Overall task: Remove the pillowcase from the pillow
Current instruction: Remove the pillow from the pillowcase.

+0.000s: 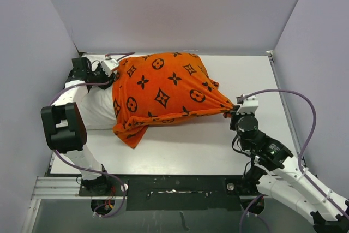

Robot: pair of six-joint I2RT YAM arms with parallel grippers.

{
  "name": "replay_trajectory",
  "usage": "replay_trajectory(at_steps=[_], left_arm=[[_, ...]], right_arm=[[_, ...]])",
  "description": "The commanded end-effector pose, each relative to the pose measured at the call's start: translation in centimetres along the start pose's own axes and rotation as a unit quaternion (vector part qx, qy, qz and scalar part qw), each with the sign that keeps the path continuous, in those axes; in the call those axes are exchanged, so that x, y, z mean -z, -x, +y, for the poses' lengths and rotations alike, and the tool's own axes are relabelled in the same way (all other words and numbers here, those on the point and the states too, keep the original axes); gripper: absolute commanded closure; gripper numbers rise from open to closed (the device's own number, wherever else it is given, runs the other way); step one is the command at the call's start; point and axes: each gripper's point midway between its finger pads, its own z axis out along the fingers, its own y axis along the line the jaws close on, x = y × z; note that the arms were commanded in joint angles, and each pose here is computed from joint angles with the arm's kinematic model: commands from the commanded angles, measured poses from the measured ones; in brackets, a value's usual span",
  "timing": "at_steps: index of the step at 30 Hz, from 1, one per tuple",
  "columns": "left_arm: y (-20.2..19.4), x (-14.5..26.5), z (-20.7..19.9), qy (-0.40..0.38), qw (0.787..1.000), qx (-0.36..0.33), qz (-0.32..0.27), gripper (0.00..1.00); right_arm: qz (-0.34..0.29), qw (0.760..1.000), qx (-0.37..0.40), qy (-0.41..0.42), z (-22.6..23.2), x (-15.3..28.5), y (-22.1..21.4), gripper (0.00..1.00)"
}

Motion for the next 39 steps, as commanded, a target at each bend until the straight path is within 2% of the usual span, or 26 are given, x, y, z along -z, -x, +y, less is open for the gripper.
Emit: replay_trajectory(at_steps=[1, 4, 6, 7, 8, 9, 11, 12, 13, 14, 16, 17, 22, 25, 28, 31, 33, 36, 39], left_arm=[[-16.9, 2.8, -6.5, -0.059, 0.952, 0.059, 0.296, 1.0], [-17.4, 2.9, -6.6, -0.056, 0.951, 0.047, 0.299, 1.0], [-16.5, 2.9, -6.1, -0.046, 0.955, 0.055, 0.289, 1.0], [-15.2, 2.9, -5.4, -0.041, 0.958, 0.072, 0.276, 1.0], [-13.3, 3.0, -4.8, -0.043, 0.962, 0.093, 0.252, 0.95], [-11.0, 3.4, -4.2, -0.046, 0.966, 0.114, 0.229, 0.83], [-5.6, 5.1, -3.2, -0.061, 0.974, 0.141, 0.166, 0.49], [-2.8, 6.3, -2.8, -0.067, 0.978, 0.142, 0.134, 0.35], [-0.1, 7.6, -2.7, -0.079, 0.982, 0.135, 0.103, 0.15], [2.4, 9.0, -3.0, -0.094, 0.985, 0.124, 0.074, 0.04], [6.7, 12.4, -4.5, -0.126, 0.987, 0.098, 0.029, 0.02], [8.7, 15.4, -7.7, -0.183, 0.982, 0.039, 0.0, 0.02], [4.9, 18.1, -14.6, -0.276, 0.959, -0.06, 0.023, 0.02], [4.7, 18.6, -17.0, -0.283, 0.956, -0.081, -0.004, 0.02], [4.8, 17.0, -17.4, -0.249, 0.962, -0.109, -0.008, 0.02], [4.1, 13.9, -15.2, -0.168, 0.97, -0.178, 0.0, 0.02], [4.1, 12.7, -14.6, -0.14, 0.973, -0.186, 0.002, 0.02], [2.8, 10.9, -15.4, -0.16, 0.971, -0.176, 0.02, 0.02], [-1.6, 8.7, -16.9, -0.207, 0.959, -0.173, 0.084, 0.02]], right_arm=[[-0.045, 0.982, -0.042, -0.179, -8.3, 3.3, 4.2, 1.0], [-0.066, 0.971, -0.068, -0.219, -10.7, 5.3, 5.8, 1.0], [-0.082, 0.981, -0.046, -0.168, -9.0, 4.5, 7.2, 1.0], [-0.074, 0.987, -0.034, -0.141, -7.7, 3.7, 7.3, 1.0], [-0.053, 0.99, -0.023, -0.126, -6.6, 2.9, 6.8, 1.0], [-0.03, 0.993, -0.014, -0.112, -5.6, 2.1, 6.1, 1.0], [0.0, 0.997, 0.002, -0.082, -3.6, 0.6, 4.7, 1.0], [0.01, 0.997, 0.001, -0.074, -2.9, 0.1, 4.2, 1.0], [0.016, 0.998, 0.0, -0.066, -2.3, -0.3, 3.8, 1.0], [0.022, 0.998, -0.001, -0.063, -2.0, -0.6, 3.4, 1.0], [0.034, 0.998, 0.001, -0.062, -1.6, -1.0, 2.9, 1.0], [0.039, 0.997, 0.008, -0.065, -1.6, -1.2, 2.8, 1.0], [0.037, 0.997, 0.015, -0.061, -1.6, -1.3, 3.7, 1.0], [0.044, 0.997, 0.016, -0.054, -1.4, -1.4, 3.8, 1.0], [0.048, 0.998, 0.019, -0.044, -1.0, -1.5, 3.8, 1.0], [0.048, 0.998, 0.019, -0.034, -0.7, -1.5, 3.8, 1.0], [0.047, 0.998, 0.021, -0.029, -0.6, -1.4, 3.9, 1.0], [0.049, 0.998, 0.023, -0.026, -0.5, -1.5, 3.7, 1.0], [0.048, 0.998, 0.025, -0.017, -0.2, -1.7, 4.1, 1.0]])
